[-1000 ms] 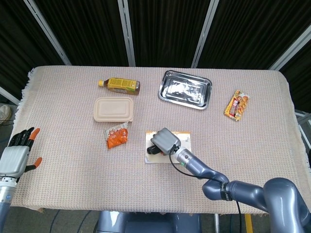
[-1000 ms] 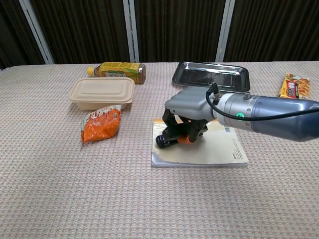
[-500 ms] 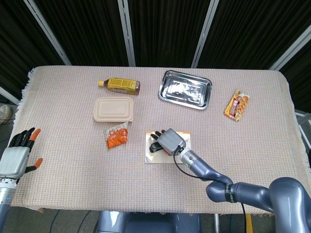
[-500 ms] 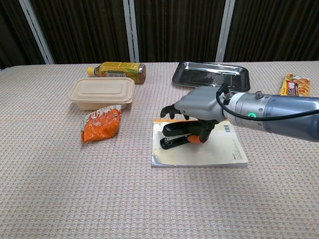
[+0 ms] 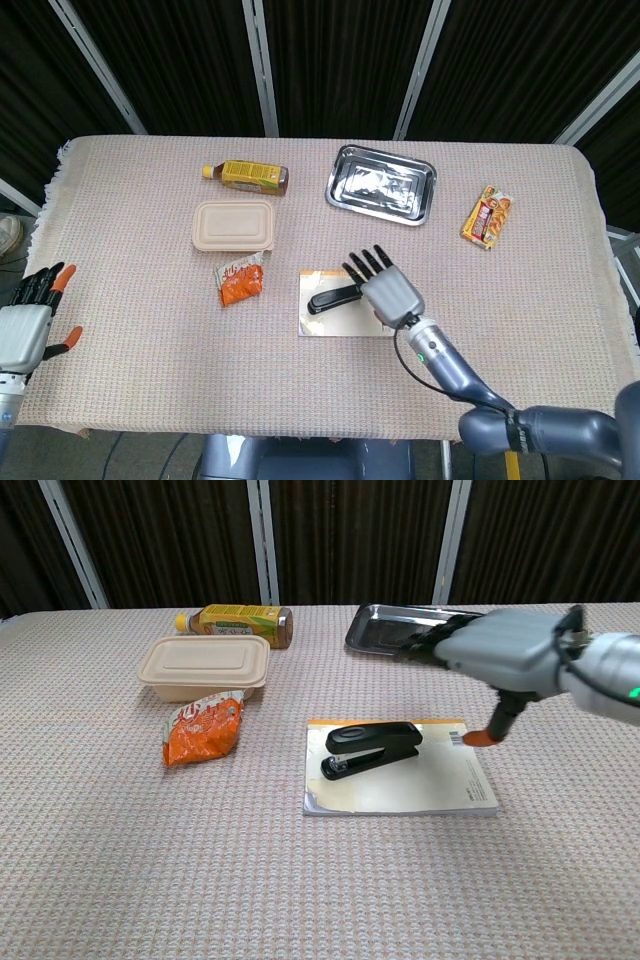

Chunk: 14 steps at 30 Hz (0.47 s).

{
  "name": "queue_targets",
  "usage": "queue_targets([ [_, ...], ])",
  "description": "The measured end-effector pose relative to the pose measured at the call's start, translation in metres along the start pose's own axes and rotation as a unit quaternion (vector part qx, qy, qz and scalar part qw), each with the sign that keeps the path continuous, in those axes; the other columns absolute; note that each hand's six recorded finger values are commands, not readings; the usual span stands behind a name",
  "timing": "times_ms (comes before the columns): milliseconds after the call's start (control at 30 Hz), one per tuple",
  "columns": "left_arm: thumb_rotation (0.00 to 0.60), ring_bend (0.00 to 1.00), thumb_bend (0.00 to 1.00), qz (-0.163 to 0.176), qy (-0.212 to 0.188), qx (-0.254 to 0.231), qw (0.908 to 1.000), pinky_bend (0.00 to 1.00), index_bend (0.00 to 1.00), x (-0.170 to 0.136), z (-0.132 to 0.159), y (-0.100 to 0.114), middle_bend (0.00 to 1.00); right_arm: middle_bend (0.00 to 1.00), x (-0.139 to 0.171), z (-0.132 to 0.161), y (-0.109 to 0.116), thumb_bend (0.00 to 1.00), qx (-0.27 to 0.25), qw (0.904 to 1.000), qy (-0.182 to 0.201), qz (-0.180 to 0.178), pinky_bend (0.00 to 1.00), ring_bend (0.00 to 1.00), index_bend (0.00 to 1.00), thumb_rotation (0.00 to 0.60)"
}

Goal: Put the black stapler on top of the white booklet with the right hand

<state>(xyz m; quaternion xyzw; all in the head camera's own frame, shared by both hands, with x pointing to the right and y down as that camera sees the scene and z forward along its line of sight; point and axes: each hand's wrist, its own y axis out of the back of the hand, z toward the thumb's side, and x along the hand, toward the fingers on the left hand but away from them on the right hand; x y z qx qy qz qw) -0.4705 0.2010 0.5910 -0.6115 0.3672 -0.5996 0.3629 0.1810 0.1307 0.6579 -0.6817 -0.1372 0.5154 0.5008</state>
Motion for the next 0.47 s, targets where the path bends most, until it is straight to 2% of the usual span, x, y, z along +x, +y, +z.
queue_targets([
  [133,0.600,0.00,0.29,0.024,-0.007,-0.005,0.9997,0.08,0.00,-0.006,0.002,0.010,0.00,0.00,0.044,-0.041,-0.003,0.17,-0.007,0.9968,-0.073,-0.032,0.00,0.00,0.00,0.600],
  [267,0.600,0.00,0.29,0.044,-0.016,-0.009,0.9989,0.08,0.00,-0.013,0.005,0.018,0.00,0.00,0.098,-0.083,-0.013,0.17,-0.037,0.9845,-0.155,-0.073,0.00,0.00,0.00,0.600],
  [367,0.600,0.00,0.29,0.057,-0.024,-0.011,0.9980,0.08,0.00,-0.017,0.008,0.022,0.00,0.00,0.134,-0.107,-0.025,0.17,-0.065,0.9741,-0.196,-0.093,0.00,0.00,0.00,0.600],
  [467,0.600,0.00,0.29,0.067,-0.030,-0.012,0.9972,0.08,0.00,-0.019,0.011,0.024,0.00,0.00,0.166,-0.127,-0.041,0.17,-0.088,0.9656,-0.226,-0.095,0.00,0.00,0.00,0.600],
])
